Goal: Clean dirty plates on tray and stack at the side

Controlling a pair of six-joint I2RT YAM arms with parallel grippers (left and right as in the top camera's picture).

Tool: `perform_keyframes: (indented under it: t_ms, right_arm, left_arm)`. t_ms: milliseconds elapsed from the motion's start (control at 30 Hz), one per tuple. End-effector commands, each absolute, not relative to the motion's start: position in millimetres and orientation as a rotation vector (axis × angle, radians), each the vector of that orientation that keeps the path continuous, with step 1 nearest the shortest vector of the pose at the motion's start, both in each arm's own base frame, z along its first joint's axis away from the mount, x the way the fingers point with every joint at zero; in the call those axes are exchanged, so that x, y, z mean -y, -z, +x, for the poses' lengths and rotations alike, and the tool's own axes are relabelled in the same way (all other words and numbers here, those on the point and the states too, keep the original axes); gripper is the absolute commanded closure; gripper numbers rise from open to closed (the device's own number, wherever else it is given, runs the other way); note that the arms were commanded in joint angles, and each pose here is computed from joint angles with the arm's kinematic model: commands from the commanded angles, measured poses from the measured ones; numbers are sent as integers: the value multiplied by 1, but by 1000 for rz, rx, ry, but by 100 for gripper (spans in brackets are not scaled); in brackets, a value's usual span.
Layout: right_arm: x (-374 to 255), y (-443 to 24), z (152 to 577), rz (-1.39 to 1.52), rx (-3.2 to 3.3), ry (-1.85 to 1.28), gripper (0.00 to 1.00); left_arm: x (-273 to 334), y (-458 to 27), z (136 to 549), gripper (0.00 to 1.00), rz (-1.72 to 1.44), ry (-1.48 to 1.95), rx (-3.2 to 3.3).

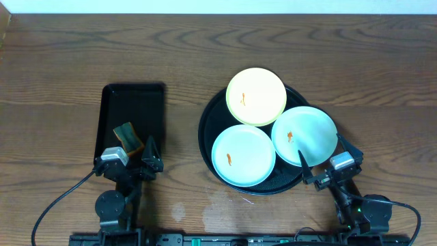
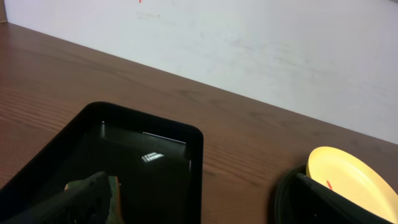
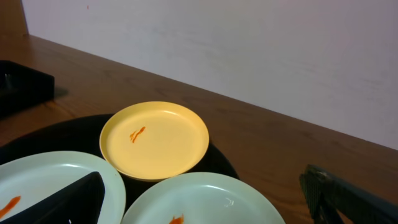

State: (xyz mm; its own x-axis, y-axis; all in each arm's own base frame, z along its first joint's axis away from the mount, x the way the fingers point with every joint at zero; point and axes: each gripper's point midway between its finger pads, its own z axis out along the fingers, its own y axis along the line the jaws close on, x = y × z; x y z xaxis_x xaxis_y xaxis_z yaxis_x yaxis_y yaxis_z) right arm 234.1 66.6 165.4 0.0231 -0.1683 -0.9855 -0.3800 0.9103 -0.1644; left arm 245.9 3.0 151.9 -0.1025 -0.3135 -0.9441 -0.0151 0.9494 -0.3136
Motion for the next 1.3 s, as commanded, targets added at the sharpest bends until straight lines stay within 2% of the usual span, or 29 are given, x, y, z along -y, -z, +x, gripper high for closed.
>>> perform_keyframes:
  t_ms: [0, 600, 700, 1000, 1167, 1267]
  right_arm:
    - [-66, -163, 234, -444, -1561, -167, 1]
    - [-66, -163, 234, -444, -1561, -167, 1]
    - [-66, -163, 234, -444, -1561, -167, 1]
    - [-66, -163, 234, -444, -1561, -167, 1]
    - [-66, -163, 234, -444, -1561, -167, 1]
    - [-66, -163, 234, -444, -1561, -167, 1]
  left_arm:
    - [1, -136, 245, 8, -259, 277, -1716]
    - [1, -137, 245, 8, -258, 275, -1716]
    - [-10, -135, 245, 8, -188, 124, -1727]
    - [-11, -136, 245, 8, -184, 113, -1721]
    - [30, -152, 243, 8, -103, 406, -1676]
    - [33, -157, 243, 8, -83, 423, -1658]
